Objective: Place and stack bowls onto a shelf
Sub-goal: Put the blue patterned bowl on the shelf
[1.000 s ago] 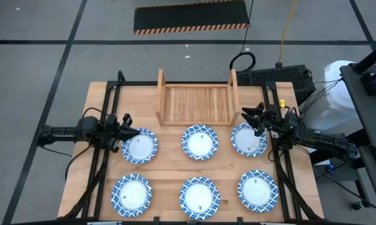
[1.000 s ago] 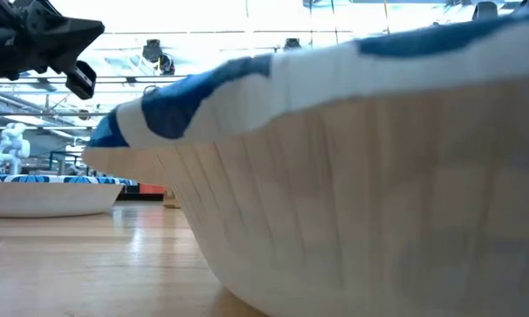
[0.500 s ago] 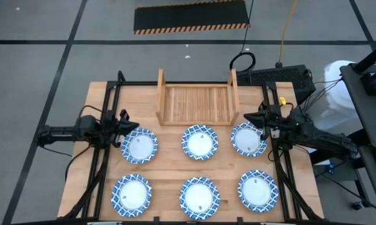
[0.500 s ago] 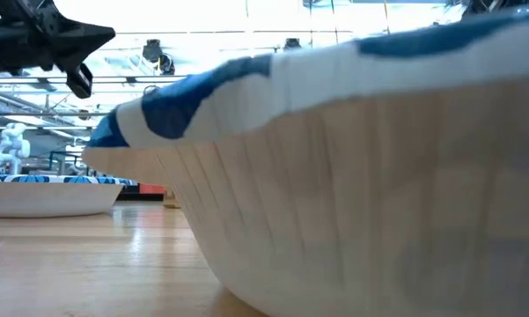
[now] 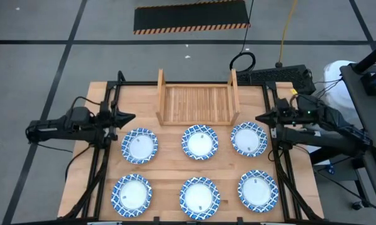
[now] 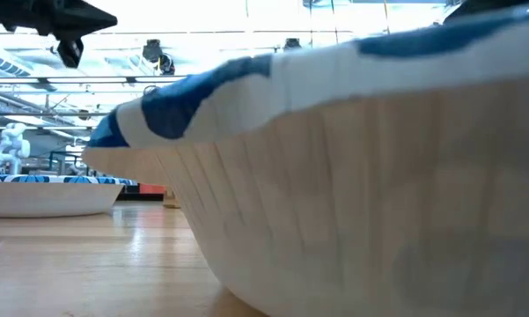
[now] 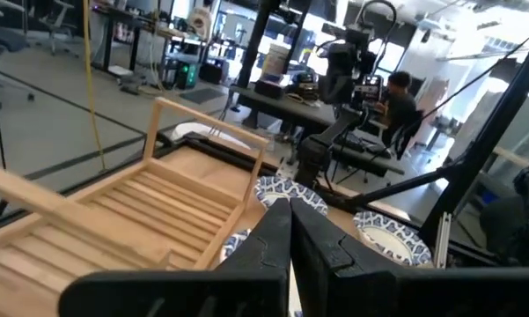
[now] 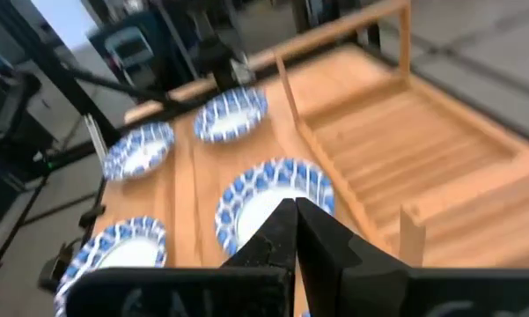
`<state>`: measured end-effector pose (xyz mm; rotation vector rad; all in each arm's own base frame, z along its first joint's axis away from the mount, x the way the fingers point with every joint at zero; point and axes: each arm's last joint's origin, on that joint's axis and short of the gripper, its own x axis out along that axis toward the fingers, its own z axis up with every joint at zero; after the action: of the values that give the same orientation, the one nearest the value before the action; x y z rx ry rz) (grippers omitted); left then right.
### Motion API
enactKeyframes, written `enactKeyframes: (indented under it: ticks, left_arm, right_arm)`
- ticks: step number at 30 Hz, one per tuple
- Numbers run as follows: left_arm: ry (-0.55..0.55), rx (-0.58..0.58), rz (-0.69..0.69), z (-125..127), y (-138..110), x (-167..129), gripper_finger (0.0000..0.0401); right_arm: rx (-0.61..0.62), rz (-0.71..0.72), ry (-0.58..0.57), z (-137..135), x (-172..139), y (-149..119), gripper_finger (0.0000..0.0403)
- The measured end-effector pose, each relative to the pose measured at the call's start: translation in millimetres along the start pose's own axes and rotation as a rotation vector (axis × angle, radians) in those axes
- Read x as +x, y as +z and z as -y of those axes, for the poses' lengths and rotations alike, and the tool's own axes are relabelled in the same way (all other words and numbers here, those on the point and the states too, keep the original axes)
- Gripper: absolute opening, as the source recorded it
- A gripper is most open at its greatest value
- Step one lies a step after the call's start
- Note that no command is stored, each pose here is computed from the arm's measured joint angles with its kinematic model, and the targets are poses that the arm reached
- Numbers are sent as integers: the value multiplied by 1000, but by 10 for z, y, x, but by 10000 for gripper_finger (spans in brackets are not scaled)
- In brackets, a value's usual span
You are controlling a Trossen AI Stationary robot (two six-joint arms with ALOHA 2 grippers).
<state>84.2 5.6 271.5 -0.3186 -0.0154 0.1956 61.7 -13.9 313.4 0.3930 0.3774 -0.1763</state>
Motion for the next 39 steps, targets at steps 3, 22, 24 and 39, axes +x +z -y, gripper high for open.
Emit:
enactKeyframes:
  ticks: [3, 22, 24, 39]
  left_arm:
    - [5, 21, -15, 45, 101, 53, 5]
    - [6, 158, -75, 161, 314, 250, 5]
    - [7, 159, -81, 159, 308, 250, 5]
    - [7, 181, -89, 156, 302, 248, 5]
  right_arm:
    - [48, -72, -20, -46, -53, 114, 15]
    - [252, -575, 23, -42, 344, 146, 121]
    - [238, -618, 30, -30, 430, 149, 119]
    - [144, -966, 37, -95, 1121, -1, 116]
